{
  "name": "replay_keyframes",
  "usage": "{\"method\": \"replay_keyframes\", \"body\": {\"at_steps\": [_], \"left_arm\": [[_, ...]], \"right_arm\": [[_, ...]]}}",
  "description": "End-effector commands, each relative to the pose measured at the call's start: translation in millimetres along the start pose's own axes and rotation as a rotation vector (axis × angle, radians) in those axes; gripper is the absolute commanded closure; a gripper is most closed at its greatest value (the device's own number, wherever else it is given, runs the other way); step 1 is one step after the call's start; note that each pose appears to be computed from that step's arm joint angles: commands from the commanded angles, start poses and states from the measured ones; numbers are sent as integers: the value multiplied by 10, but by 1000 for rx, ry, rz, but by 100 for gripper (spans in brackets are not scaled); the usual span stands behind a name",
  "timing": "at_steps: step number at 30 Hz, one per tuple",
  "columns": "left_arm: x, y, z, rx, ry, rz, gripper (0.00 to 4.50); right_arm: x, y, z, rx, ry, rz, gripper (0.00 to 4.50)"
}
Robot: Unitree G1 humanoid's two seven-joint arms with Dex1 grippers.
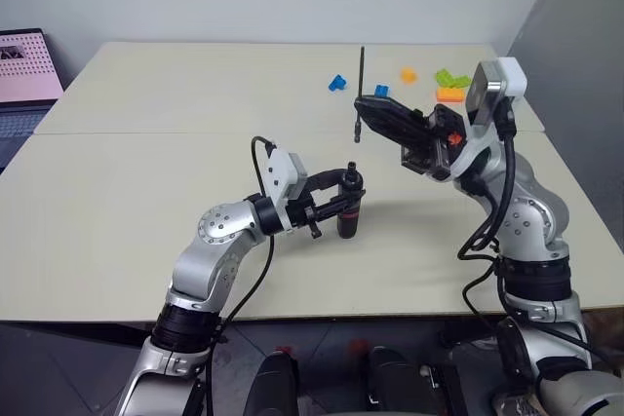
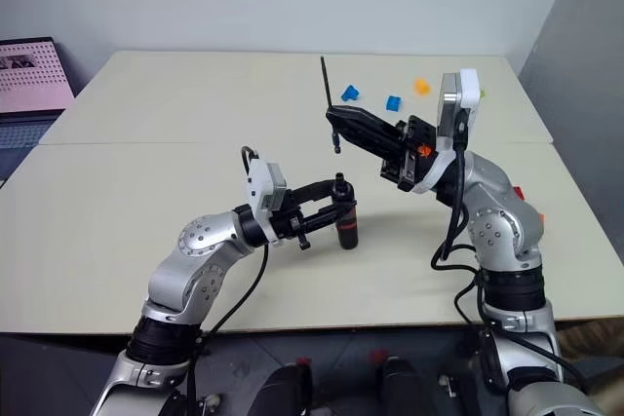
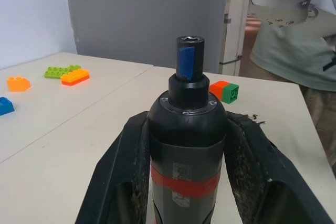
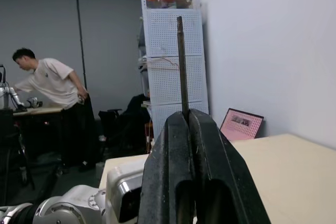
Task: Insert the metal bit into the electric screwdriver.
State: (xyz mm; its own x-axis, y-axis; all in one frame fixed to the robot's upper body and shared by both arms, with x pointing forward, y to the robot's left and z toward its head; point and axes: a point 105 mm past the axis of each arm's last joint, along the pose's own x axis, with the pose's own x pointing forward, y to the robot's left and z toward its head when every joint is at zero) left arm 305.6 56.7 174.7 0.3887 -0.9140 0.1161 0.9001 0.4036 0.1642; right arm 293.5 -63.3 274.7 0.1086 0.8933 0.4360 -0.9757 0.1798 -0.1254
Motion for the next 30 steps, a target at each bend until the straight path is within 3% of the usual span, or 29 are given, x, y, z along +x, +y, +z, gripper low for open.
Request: {"method": "replay_keyframes", "body": {"at_steps": [1,30], "left_arm": [[-2,-13,44,15,-4,-19,287],[-32,-41,21,11,17,-49,287]], "right_arm": [[21,60,32,-37,-39,50,450],[49,-14,-147,0,-5,165,450]]}}
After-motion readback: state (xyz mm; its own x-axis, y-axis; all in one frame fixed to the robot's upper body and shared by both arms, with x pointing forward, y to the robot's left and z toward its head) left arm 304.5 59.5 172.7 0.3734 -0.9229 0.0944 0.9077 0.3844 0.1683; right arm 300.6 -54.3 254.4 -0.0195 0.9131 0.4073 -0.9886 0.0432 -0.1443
